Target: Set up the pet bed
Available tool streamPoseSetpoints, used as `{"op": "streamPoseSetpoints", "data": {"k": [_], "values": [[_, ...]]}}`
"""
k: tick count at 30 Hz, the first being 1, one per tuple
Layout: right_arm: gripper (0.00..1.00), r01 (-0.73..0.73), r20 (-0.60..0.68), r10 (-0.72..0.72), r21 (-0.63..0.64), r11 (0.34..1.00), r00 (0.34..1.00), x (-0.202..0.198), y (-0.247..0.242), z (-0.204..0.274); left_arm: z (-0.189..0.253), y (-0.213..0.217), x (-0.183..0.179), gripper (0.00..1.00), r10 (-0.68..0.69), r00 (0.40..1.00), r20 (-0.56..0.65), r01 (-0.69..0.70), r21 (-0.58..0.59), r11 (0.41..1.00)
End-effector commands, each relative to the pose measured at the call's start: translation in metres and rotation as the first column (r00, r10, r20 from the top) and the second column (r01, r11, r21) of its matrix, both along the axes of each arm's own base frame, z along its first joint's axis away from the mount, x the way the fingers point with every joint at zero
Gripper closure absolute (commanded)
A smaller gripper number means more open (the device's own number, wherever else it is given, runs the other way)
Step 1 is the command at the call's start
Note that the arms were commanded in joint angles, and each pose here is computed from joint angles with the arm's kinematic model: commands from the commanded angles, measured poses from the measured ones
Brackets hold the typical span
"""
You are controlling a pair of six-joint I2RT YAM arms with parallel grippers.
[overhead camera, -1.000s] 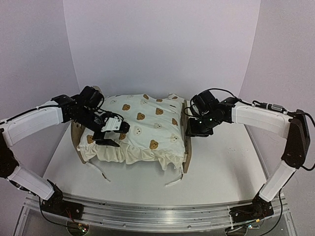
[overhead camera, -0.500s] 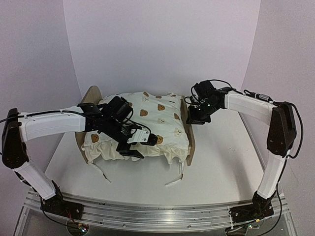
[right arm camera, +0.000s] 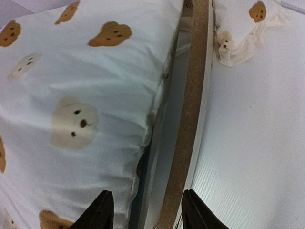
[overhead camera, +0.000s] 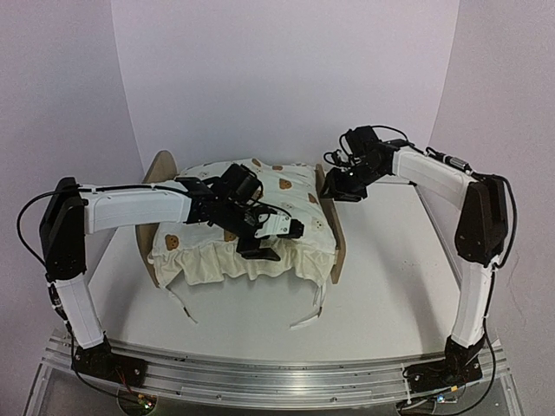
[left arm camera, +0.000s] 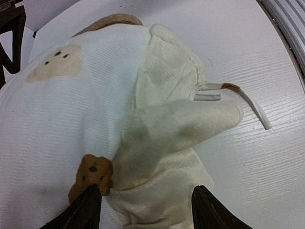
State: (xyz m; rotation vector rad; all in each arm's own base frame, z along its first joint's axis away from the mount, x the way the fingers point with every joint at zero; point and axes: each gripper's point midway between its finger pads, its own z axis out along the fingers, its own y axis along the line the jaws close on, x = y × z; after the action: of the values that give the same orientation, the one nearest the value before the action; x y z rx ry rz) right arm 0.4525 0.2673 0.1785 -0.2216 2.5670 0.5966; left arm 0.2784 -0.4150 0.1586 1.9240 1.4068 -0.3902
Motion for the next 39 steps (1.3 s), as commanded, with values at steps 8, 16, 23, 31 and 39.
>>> {"op": "streamPoseSetpoints", "data": {"k": [8,16,23,31,39], "values": [[0.48,0.006,0.048,-0.004,-0.05,0.999,0.999,-0.078,-0.053,0.027,-0.029,0.0,0.003,0.38,0.04,0.982,-0.186,-0.026,0.08,0.996],[0.5,-0.046,-0.028,0.047,0.055,0.997,0.998,-0.13,-0.053,0.018,-0.061,0.002,0.018,0.44,0.112,0.978,-0.177,-0.084,0.16,0.984],[0.59,0.003,0.031,-0.009,0.17,0.985,0.999,-0.172,-0.047,-0.002,-0.076,0.008,0.022,0.63,0.136,0.979,-0.151,-0.105,0.197,0.975],[0.62,0.06,0.181,-0.076,0.095,0.994,0.98,-0.202,-0.012,-0.068,-0.065,0.006,0.016,1.0,0.164,0.965,-0.202,-0.127,0.184,0.975],[0.55,0.201,0.31,-0.219,0.089,0.976,0.925,-0.193,0.004,-0.09,-0.009,-0.02,0.021,1.0,0.202,0.937,-0.286,-0.196,0.049,0.979]]}}
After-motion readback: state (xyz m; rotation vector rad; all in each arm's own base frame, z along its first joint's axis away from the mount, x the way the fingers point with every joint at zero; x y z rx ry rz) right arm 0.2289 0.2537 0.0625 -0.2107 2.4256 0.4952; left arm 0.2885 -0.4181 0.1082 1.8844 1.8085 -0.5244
